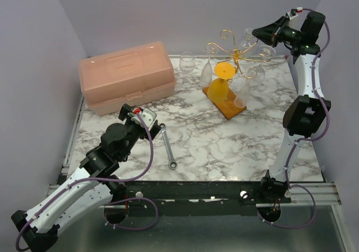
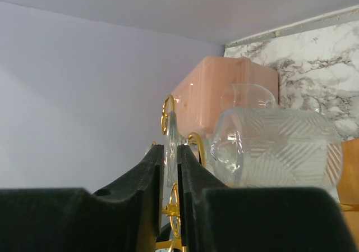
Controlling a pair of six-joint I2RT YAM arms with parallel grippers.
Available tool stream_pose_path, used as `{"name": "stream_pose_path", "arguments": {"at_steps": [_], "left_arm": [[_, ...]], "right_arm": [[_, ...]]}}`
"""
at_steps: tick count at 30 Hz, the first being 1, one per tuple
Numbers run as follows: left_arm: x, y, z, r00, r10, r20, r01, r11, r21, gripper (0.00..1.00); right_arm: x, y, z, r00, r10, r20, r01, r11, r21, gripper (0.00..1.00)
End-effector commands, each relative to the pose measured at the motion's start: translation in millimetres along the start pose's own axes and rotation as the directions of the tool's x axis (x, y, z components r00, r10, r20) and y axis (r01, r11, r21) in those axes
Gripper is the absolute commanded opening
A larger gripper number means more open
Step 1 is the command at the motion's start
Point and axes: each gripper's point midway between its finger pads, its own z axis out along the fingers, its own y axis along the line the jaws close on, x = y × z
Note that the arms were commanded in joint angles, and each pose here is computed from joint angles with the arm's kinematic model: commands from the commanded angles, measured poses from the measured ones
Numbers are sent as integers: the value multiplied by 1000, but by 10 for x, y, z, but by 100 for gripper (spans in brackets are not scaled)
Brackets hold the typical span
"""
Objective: Place the wine glass upside down on the wine glass rack
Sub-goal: Turn the wine glass upside down at the wine rack.
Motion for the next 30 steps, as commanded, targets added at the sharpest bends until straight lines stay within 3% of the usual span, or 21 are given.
{"name": "stream_pose_path", "arguments": {"at_steps": [1, 10, 15, 30], "left_arm": [[-66, -3, 2, 1000, -9, 28, 9, 1000, 10, 98], [-77, 2, -7, 999, -10, 33, 10, 1000, 9, 98], [-89, 3, -16, 999, -11, 38, 11, 1000, 11, 99], [-99, 10, -35, 999, -15, 44, 14, 1000, 10, 98]], "right_arm": [[-14, 174, -16, 998, -65, 0, 65, 997, -36, 24], [-9, 201, -33, 996, -92, 2, 92, 995, -33, 35], [-10, 220, -41, 992, -123, 9, 124, 992, -18, 46], [-78, 211, -88, 971, -235, 51, 231, 970, 70, 54]]}}
